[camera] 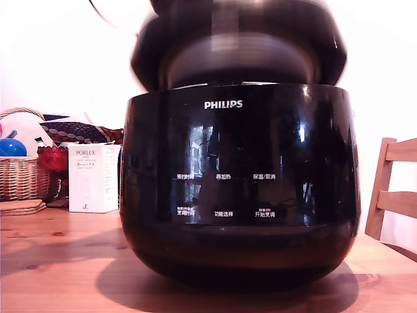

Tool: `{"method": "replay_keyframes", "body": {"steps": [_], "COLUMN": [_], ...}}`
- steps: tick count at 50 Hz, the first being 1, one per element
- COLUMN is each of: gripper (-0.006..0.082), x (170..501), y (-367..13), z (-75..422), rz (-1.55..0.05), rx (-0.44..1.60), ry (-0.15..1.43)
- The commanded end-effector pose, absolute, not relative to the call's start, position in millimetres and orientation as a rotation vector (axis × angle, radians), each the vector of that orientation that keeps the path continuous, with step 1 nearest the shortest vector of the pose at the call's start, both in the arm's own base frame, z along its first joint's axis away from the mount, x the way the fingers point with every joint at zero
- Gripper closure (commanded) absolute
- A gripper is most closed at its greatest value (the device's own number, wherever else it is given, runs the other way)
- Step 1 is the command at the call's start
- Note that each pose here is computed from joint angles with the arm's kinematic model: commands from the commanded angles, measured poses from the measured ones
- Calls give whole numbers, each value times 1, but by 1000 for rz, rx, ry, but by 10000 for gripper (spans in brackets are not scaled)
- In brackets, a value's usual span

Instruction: Close the rice cooker by pressing the lid down with medium force

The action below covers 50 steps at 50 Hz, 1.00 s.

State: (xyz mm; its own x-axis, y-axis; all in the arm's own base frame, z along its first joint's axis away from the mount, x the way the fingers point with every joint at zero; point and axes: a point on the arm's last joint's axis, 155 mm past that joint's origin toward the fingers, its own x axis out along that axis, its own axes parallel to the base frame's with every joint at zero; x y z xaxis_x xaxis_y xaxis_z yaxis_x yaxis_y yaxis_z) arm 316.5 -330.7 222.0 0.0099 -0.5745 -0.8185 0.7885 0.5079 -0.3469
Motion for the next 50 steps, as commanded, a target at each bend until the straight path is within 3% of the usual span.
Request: {"method": "replay_keyframes", "body": {"steps": [1, 23, 50], "gripper": [790, 790, 790], "x": [304, 272, 291], "y": [-327, -317, -287], "z": [203, 171, 178], "rz": [-1072, -1070, -877], "rx": [261, 254, 279], "ry": [1193, 1209, 897]}}
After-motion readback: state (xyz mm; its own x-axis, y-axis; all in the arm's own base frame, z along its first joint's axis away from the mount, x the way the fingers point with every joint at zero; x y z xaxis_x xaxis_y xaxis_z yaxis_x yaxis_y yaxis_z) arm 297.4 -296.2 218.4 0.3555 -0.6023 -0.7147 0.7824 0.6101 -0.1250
